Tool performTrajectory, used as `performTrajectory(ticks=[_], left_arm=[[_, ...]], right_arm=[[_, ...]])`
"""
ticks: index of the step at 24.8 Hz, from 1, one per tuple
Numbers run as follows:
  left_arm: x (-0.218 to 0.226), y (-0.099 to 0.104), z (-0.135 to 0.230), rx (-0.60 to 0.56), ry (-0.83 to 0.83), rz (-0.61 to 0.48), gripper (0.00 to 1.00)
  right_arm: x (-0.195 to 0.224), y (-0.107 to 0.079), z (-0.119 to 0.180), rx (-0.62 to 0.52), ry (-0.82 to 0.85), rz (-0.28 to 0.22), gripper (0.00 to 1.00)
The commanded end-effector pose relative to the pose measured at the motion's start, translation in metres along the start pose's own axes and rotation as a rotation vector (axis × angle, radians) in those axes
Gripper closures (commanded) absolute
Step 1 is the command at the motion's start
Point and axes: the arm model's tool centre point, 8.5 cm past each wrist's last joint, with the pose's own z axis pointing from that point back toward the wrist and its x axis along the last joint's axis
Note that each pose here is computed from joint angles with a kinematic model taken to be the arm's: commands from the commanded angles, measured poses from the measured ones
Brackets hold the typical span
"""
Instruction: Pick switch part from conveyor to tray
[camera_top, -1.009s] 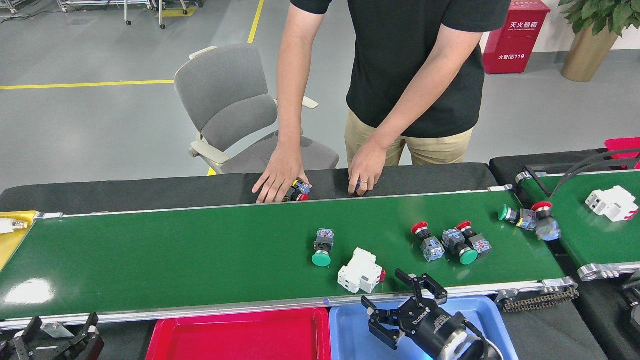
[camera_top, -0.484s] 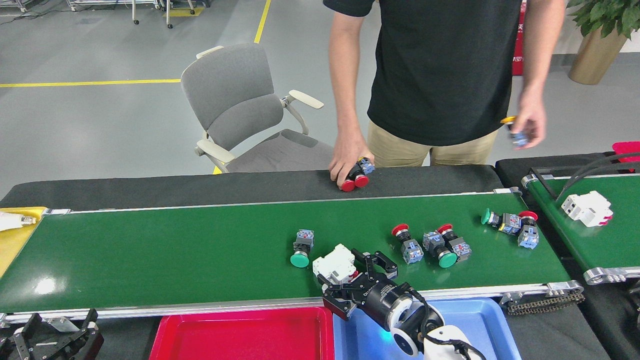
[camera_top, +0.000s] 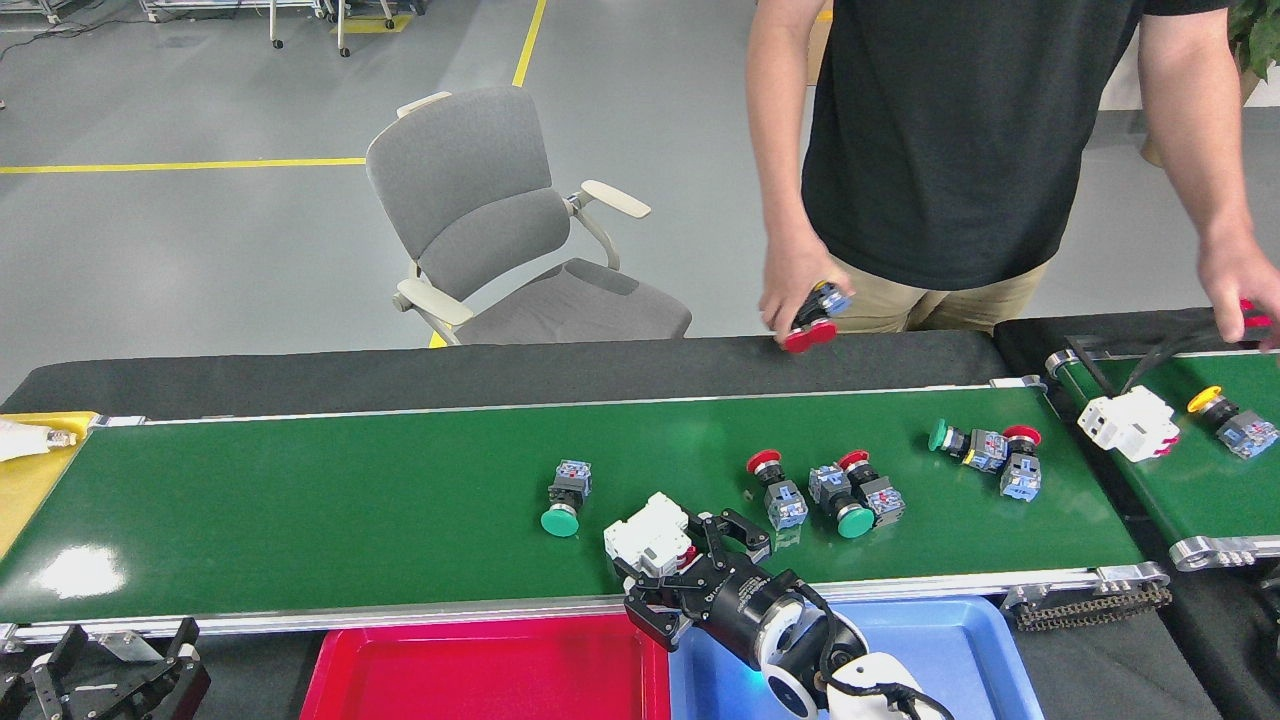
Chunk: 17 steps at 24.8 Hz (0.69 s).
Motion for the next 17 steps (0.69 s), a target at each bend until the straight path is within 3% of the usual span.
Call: performTrajectory(ticks=[1,3,6,8,9,10,11,14,17], left_arm=[[0.004,0.009,0.0,0.025,-0.034,-0.013,0.0],[0.023,0.015,0.0,0.042,-0.096,-0.015,0.0],[0.046,0.025,-0.002,0.074,-0.16,-0.017,0.0],[0.061,0.028,-0.002,0.082,-0.202,-0.015,0.0],[0.07,0.028,-0.003,0.081,-0.226,-0.014,0.0],[0.081,0.029,-0.003,0.076,-0.256,-0.014,0.0],[0.09,0.028,-0.003,0.067,-0.284,-0.013,0.0],[0.11,0.028,-0.009,0.033,-0.33,-0.014,0.0],[0.128,0.043,-0.027,0.063,-0.344,0.012,0.0]], right_arm=[[-0.014,-0.016,0.018,-0.089,0.017,0.04,0.89],[-0.043,-0.016,0.062,-0.147,0.072,0.088,0.83],[-0.054,0.01,0.125,-0.165,0.148,0.052,0.79],[-0.059,0.025,0.158,-0.166,0.179,0.049,0.71],[-0.059,0.035,0.172,-0.171,0.19,0.04,0.62],[-0.059,0.043,0.184,-0.182,0.212,0.028,0.36],[-0.06,0.05,0.193,-0.179,0.243,0.014,0.0],[-0.073,0.063,0.222,-0.17,0.349,-0.05,0.0],[-0.082,0.06,0.221,-0.231,0.507,-0.145,0.0]])
